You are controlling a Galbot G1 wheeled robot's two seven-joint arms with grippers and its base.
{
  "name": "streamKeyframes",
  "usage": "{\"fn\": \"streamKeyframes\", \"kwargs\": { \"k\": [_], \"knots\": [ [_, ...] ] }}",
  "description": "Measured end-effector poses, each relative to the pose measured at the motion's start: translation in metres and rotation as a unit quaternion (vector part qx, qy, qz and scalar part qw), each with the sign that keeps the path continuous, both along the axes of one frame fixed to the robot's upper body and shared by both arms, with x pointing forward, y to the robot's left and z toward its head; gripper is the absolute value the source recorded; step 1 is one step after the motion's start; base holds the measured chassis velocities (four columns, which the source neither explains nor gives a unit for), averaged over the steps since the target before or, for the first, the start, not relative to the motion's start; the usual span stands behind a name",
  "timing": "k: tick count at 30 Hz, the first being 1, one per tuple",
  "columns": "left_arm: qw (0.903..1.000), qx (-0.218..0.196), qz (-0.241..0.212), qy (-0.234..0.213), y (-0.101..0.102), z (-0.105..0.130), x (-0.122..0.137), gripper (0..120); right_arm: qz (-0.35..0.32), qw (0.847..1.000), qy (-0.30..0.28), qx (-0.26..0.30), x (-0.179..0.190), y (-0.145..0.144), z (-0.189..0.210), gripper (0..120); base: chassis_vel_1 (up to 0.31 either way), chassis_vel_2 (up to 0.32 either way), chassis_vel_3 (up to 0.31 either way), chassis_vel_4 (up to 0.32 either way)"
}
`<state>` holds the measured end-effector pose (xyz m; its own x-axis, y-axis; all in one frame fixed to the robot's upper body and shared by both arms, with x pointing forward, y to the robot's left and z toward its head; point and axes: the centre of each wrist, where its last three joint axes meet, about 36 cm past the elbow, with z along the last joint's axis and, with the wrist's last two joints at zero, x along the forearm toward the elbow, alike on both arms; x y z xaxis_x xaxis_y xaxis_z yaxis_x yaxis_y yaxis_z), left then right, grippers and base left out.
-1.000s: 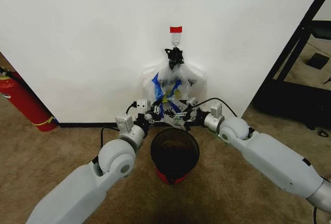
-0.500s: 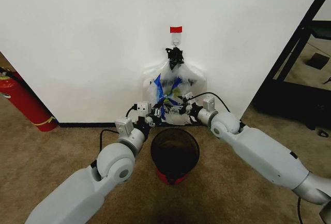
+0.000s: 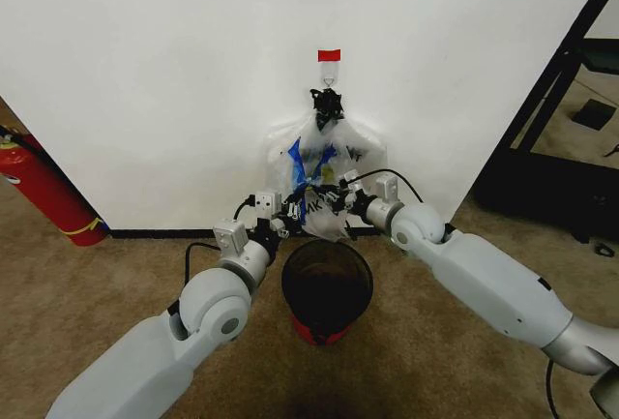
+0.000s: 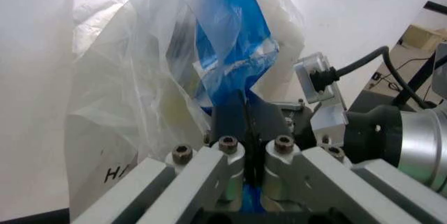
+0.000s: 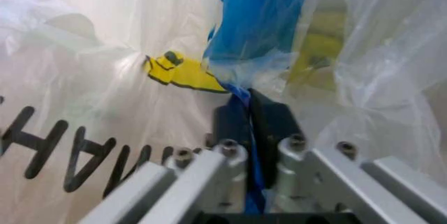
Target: Pick up the garbage bag from the wall and place it over the trash bin.
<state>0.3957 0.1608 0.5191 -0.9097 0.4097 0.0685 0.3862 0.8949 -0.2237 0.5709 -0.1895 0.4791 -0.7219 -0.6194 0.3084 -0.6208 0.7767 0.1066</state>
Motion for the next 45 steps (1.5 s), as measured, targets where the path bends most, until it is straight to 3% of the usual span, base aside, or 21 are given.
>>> {"fn": "streamKeyframes", "kwargs": {
  "k": [5, 13, 18, 22, 31, 45],
  "knots": [
    [1.0000, 0.000, 0.002, 0.000, 0.001, -0.001, 0.001, 0, -0.007, 1.000, 0.000, 0.007, -0.003, -0.003, 0.002, 0, 0.000, 0.000, 0.000, 0.000],
    [0.9999, 0.000, 0.013, -0.001, 0.003, -0.007, 0.004, 0, -0.015, 0.994, -0.022, 0.102, -0.044, -0.032, 0.008, 0, 0.000, 0.000, 0.000, 0.000],
    [0.9998, -0.003, 0.020, -0.001, 0.004, -0.009, 0.008, 0, -0.035, 0.979, -0.056, 0.191, -0.088, -0.075, 0.022, 0, 0.000, 0.000, 0.000, 0.000],
    [0.9997, -0.005, 0.022, -0.003, 0.004, -0.008, 0.010, 0, -0.038, 0.968, -0.062, 0.240, -0.113, -0.091, 0.011, 0, 0.000, 0.000, 0.000, 0.000],
    [0.9994, -0.014, 0.031, 0.002, 0.009, -0.008, -0.001, 0, -0.064, 0.937, -0.069, 0.335, -0.162, -0.099, -0.006, 0, 0.000, 0.000, 0.000, 0.000],
    [0.9993, -0.012, 0.030, 0.017, 0.024, -0.004, -0.058, 0, -0.036, 0.944, -0.082, 0.316, -0.227, -0.101, -0.020, 0, 0.000, 0.000, 0.000, 0.000]
  ]
}}
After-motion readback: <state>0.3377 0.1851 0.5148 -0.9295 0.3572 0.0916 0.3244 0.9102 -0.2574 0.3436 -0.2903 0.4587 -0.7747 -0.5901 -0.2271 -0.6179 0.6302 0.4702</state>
